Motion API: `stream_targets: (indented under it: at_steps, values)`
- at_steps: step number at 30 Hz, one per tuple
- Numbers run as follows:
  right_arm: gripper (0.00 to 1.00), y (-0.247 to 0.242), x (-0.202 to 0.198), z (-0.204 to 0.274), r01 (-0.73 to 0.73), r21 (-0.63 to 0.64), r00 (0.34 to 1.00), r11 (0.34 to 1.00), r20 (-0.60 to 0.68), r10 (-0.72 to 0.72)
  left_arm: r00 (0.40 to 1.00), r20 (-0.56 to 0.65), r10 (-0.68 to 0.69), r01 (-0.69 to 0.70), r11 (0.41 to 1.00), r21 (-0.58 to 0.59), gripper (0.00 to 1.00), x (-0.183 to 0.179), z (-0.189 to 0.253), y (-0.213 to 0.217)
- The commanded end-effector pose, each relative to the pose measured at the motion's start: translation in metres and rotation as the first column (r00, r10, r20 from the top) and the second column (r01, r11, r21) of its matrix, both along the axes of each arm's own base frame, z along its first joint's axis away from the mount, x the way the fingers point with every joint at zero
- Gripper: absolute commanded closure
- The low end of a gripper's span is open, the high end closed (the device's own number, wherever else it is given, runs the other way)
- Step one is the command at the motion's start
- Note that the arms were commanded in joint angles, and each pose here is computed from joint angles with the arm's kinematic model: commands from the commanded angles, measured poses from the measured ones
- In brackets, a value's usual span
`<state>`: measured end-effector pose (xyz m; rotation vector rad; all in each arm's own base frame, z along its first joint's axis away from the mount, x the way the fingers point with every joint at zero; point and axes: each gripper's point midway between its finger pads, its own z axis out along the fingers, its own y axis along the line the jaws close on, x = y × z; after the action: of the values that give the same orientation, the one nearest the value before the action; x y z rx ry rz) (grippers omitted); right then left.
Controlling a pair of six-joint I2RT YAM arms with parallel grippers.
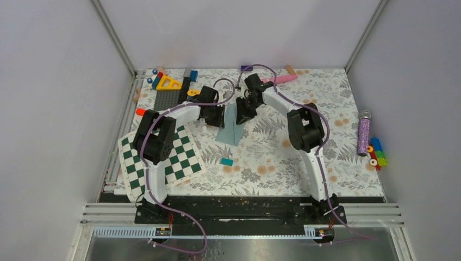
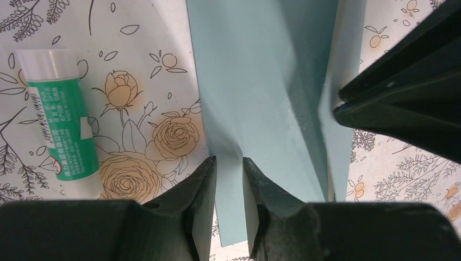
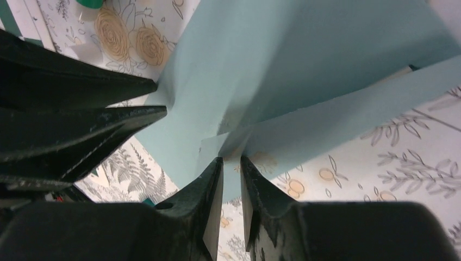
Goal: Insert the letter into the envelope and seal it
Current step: Seal the envelope flap on the envelope.
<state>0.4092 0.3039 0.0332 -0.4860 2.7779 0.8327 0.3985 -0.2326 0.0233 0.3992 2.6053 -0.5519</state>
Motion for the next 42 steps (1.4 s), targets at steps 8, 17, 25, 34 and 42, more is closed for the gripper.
stream_targets:
  at_steps: [8,17,25,34,42]
  values:
    - [0.75,0.004,0.003,-0.006,-0.04,-0.126,0.999,0.991,0.015,0.042,0.998,-0.063,-0.018,0.017,1.0,-0.017,0.75,-0.015,-0.011,-0.003]
    - [1.0,0.011,-0.003,-0.009,-0.153,-0.242,0.983,0.958,0.062,0.173,0.998,-0.065,-0.022,0.02,0.999,-0.037,0.76,-0.014,-0.007,-0.007]
    - [1.0,0.01,-0.016,-0.01,-0.174,-0.27,0.981,0.947,0.034,0.19,0.998,-0.06,-0.019,0.016,0.999,-0.045,0.76,-0.014,-0.002,-0.007]
    - [1.0,0.009,-0.026,-0.011,-0.211,-0.282,0.974,0.936,0.016,0.225,0.995,-0.101,-0.004,-0.007,0.994,-0.113,0.76,-0.021,0.002,-0.014]
    - [1.0,0.008,-0.03,-0.013,-0.167,-0.32,0.982,0.933,0.034,0.187,0.988,-0.157,-0.005,-0.03,0.974,-0.225,0.76,-0.034,0.005,-0.028]
